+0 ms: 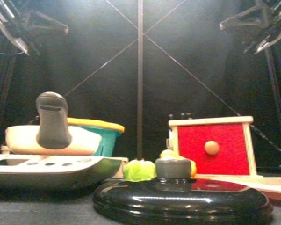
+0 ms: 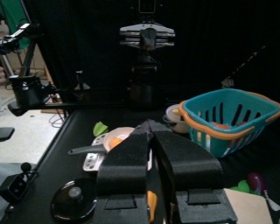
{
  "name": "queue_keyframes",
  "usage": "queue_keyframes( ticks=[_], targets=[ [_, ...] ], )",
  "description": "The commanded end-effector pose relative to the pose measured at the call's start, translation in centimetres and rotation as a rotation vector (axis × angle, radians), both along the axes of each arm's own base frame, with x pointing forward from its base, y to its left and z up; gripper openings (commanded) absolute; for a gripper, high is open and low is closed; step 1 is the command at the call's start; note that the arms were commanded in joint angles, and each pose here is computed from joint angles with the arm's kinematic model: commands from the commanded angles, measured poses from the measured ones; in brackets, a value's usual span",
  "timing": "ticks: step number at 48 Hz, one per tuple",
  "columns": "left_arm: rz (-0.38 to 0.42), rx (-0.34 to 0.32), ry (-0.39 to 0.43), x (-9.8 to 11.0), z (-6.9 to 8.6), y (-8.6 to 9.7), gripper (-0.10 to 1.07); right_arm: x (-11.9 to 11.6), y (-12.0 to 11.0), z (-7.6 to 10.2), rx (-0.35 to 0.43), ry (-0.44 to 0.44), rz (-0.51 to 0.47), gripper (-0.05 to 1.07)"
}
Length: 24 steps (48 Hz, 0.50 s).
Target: Grab pan
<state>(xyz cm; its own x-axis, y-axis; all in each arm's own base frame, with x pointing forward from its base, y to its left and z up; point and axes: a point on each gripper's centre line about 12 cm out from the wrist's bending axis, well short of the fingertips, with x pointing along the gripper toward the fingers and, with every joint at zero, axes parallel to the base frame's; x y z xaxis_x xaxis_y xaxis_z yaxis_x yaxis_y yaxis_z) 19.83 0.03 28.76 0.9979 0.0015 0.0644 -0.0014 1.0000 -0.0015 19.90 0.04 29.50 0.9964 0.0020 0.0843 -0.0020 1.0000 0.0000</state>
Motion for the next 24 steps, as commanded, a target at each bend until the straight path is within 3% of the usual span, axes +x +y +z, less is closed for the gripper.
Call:
queue_keyframes(
  ticks=[1,24],
  targets=[
    [-0.007,-0.002,-0.043,0.2,1.1,-0.1,-0.06,0.3,-0.1,0.3,-0.001,-0.006,-0.004,0.00],
    [-0.072,-0.009,-0.007,0.7,0.4,-1.5,0.03,2.9,-0.1,-1.3,0.038,0.098,-0.004,0.01]
  ],
)
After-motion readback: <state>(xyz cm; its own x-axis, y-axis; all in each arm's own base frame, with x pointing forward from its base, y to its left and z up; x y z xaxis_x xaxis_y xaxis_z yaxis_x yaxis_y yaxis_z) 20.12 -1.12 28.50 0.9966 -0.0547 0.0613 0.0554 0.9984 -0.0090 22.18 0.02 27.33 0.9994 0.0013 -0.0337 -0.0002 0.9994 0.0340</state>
